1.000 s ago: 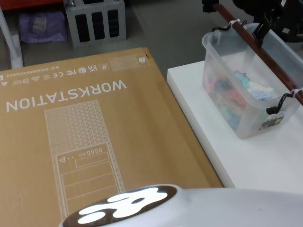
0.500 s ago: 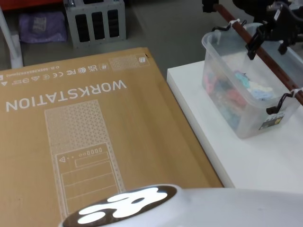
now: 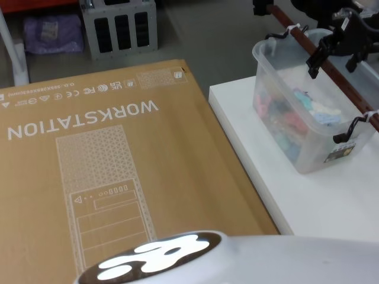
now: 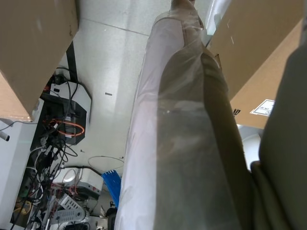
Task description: Use one hand to grasp the basket and place it at the designated location.
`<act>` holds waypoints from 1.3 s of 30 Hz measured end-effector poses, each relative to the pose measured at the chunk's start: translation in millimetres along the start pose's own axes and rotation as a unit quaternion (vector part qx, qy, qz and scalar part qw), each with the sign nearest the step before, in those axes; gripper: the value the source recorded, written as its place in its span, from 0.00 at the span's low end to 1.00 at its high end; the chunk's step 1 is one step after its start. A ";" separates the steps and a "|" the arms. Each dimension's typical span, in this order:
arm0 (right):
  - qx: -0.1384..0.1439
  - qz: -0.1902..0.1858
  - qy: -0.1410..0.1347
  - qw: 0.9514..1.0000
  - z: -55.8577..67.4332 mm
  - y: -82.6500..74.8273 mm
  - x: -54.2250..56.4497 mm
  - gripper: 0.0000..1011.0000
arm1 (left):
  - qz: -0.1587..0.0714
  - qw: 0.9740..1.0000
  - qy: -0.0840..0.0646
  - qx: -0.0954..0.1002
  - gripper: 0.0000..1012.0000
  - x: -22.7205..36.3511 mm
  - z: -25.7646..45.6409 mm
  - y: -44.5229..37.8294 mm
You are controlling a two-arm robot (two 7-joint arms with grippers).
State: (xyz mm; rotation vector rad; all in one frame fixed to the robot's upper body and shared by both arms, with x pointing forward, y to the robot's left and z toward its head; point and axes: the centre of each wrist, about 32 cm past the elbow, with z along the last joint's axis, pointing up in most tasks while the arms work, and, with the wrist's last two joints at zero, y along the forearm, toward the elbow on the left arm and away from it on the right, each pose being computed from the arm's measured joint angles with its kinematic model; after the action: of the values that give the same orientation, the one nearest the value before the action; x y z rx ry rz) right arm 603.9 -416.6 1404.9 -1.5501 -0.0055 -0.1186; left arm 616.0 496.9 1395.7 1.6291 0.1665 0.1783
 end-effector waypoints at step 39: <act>0.020 0.035 0.005 0.999 -9.7 37.1 19.7 0.91 | 0.000 1.000 0.000 0.000 0.00 0.0 0.0 0.0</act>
State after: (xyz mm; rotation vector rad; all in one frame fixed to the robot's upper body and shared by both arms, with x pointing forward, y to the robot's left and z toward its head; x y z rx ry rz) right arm 625.8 -427.1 1369.2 -1.5074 0.0543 -0.0704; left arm 616.0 496.9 1395.7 1.6292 0.1666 0.1782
